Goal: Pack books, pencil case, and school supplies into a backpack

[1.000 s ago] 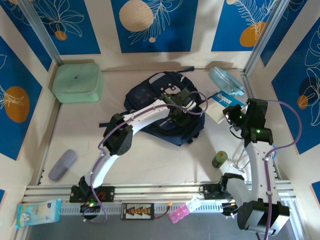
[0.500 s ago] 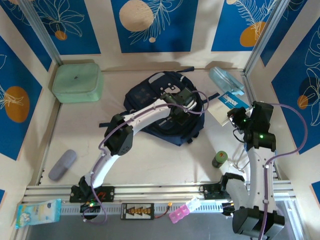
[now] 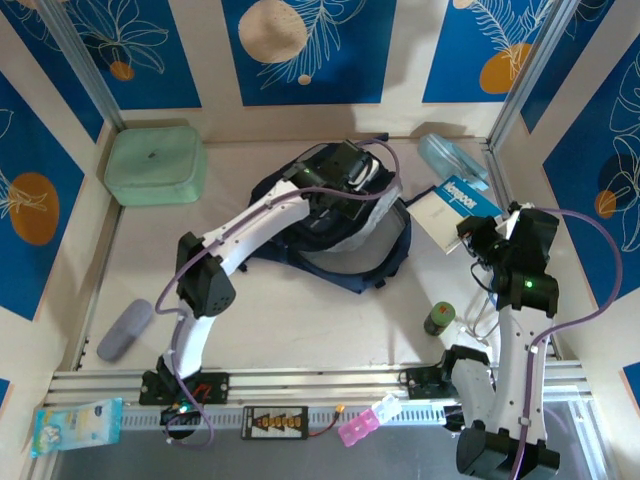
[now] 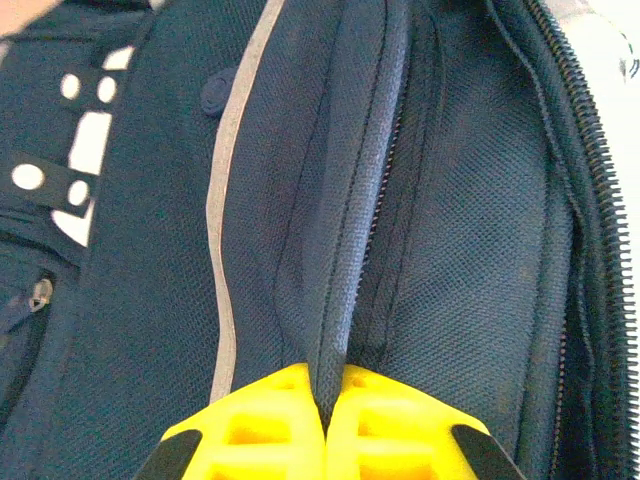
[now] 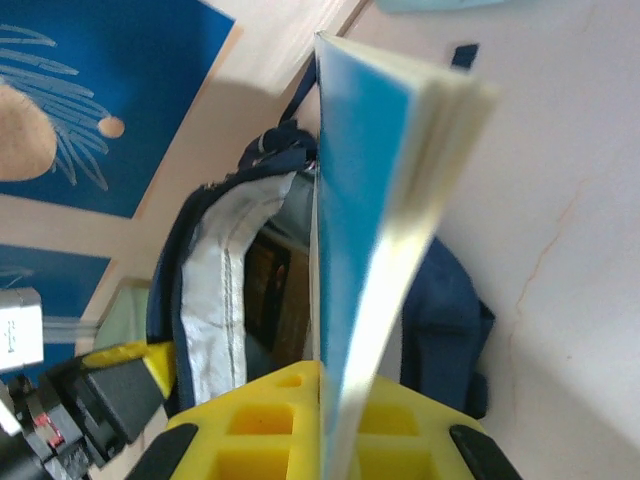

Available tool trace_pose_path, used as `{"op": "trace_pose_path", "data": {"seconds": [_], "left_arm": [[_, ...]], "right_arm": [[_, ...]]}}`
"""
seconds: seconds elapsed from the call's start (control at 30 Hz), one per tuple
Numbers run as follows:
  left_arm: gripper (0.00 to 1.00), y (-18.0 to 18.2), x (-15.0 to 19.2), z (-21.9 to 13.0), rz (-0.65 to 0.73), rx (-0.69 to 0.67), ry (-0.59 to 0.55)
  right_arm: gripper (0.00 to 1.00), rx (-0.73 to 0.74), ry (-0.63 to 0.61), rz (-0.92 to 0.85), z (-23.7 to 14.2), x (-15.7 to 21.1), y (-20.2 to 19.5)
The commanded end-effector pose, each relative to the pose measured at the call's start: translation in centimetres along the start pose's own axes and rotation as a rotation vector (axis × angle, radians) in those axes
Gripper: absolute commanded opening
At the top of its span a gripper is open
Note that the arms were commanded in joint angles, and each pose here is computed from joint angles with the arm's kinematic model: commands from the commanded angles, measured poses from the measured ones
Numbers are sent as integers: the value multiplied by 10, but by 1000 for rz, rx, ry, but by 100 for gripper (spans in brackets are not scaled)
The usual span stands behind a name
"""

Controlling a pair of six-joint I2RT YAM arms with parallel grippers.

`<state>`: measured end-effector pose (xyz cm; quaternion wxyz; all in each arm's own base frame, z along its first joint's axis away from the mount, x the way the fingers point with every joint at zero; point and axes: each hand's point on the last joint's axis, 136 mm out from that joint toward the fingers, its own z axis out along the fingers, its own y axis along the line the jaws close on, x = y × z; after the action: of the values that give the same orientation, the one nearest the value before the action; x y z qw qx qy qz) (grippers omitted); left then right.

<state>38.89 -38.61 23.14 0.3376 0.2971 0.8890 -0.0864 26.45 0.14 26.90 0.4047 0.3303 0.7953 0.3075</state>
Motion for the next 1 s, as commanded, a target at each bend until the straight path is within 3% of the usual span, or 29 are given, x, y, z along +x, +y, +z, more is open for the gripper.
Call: {"op": "trace_pose_path", "data": {"seconds": [0.0, 0.3, 0.57, 0.97], "left_arm": [[0, 11, -42, -37, -80, 0, -161], [0, 25, -64, -65, -105, 11, -253], [0, 34, -63, -73, -138, 49, -249], [0, 40, -66, -79, -210, 105, -254]], "right_arm": [[0, -98, 121, 14, 12, 20, 10], [0, -183, 363, -12, 77, 88, 41], [0, -207, 273, 18, 126, 88, 66], [0, 8, 251, 125, 207, 110, 25]]}}
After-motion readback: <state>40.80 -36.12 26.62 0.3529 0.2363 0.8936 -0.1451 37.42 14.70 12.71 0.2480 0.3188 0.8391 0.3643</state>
